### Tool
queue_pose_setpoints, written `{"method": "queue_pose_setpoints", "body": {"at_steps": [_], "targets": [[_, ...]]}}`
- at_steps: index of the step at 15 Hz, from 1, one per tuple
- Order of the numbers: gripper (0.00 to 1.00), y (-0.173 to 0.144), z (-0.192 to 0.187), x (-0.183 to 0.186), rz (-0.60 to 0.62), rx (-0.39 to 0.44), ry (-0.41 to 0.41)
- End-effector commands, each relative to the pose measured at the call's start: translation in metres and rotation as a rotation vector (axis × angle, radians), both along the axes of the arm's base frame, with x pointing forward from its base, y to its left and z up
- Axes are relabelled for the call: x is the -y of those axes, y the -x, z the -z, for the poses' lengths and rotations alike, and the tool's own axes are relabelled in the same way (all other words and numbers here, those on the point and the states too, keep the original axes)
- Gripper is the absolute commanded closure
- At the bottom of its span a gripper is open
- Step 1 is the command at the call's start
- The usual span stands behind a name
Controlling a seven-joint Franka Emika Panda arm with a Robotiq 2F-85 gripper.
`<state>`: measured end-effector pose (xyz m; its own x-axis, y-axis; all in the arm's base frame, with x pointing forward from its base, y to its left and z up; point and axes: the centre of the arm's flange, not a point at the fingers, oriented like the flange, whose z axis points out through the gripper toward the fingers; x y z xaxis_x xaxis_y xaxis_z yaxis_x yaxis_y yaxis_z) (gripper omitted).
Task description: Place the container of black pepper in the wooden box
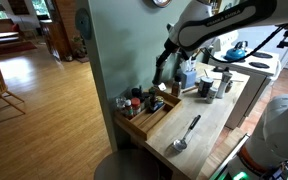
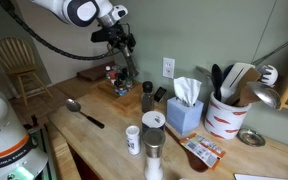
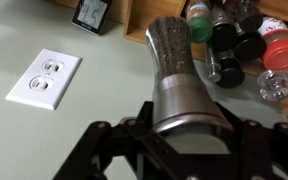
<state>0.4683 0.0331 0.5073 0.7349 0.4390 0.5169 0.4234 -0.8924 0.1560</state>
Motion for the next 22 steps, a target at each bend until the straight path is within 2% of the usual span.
{"method": "queue_pose_setpoints", "body": {"at_steps": [1, 7, 13, 22], "targets": [[0.66, -0.015, 0.009, -0.001, 0.003, -0.028, -0.008], [0.66, -0.031, 0.026, -0.009, -0.001, -0.062, -0.008], [0.66, -0.033, 0.033, -0.003, 0.031, -0.065, -0.023], [0.66, -0.042, 0.056, -0.002, 0.071, -0.118, -0.038]]}}
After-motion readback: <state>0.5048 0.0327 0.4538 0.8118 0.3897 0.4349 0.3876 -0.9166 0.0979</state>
